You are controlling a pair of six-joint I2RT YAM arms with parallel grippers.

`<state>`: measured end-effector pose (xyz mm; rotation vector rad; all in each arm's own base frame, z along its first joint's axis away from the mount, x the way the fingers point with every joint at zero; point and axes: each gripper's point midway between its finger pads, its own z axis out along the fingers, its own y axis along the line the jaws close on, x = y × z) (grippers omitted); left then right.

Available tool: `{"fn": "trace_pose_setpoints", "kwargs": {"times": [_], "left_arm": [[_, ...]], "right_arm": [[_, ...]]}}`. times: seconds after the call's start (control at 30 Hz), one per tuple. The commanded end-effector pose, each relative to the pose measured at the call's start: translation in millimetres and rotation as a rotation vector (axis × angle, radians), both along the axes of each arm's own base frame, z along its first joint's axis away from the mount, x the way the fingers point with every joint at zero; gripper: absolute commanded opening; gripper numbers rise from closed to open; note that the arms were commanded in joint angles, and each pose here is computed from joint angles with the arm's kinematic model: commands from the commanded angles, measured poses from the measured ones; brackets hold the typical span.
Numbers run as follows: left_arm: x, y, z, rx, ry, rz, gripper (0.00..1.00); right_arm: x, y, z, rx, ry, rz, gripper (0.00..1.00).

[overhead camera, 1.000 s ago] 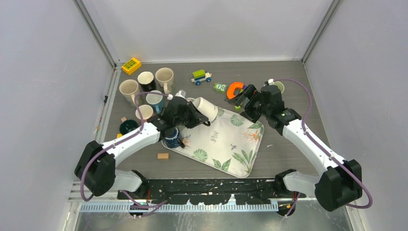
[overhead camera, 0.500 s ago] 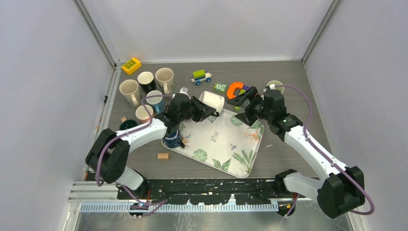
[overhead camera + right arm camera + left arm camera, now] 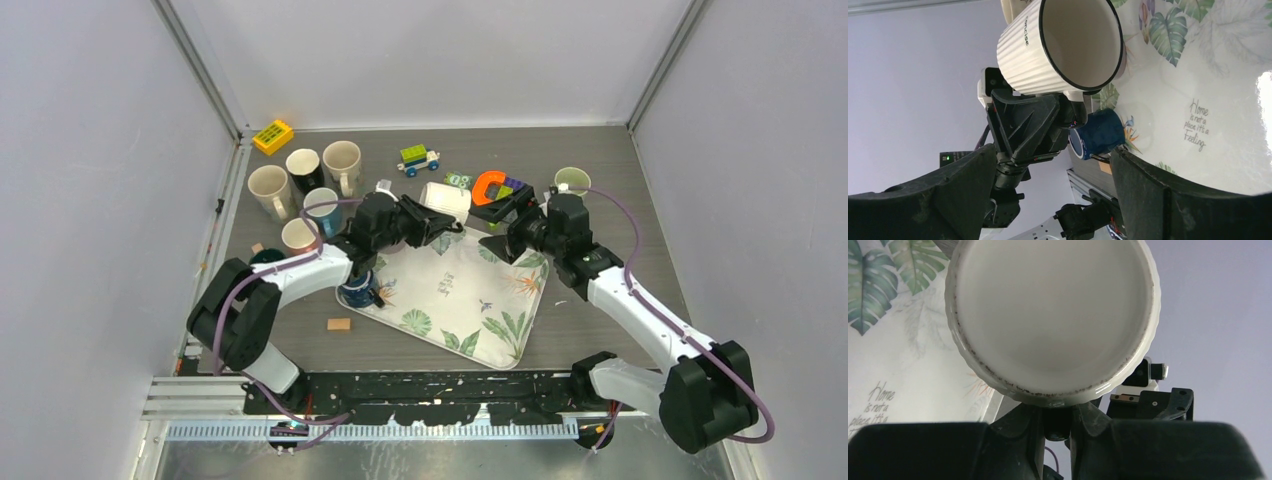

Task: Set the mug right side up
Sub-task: Turn over the cup on the tray.

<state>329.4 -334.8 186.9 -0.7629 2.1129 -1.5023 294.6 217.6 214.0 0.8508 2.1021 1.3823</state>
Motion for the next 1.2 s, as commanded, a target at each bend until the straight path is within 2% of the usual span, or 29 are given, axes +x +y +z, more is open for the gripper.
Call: {"fn": "trace_pose_setpoints", "kwargs": {"times": [0.0, 0.3, 0.63, 0.83, 1.17], "left_arm": [[11, -11, 72, -0.199, -0.169, -0.015, 0.01], [8, -12, 77, -0.270, -0.159, -0.023, 0.01], [2, -10, 82, -0.299, -0.153, -0.026, 0.01], [0, -9, 85, -0.321, -0.149, -0.029, 0.01], [-4, -9, 93, -0.382, -0.142, -0.041, 0.01]], "right_arm": [[4, 9, 12, 0.072, -0.035, 0.014, 0.85], [16, 22, 9, 0.121, -0.024, 0.009, 0.70], [29, 24, 7, 0.151, -0.009, -0.033, 0.49], [35, 24, 5, 0.160, -0.003, -0.049, 0.39], [38, 28, 2, 0.162, 0.004, -0.054, 0.34]]}}
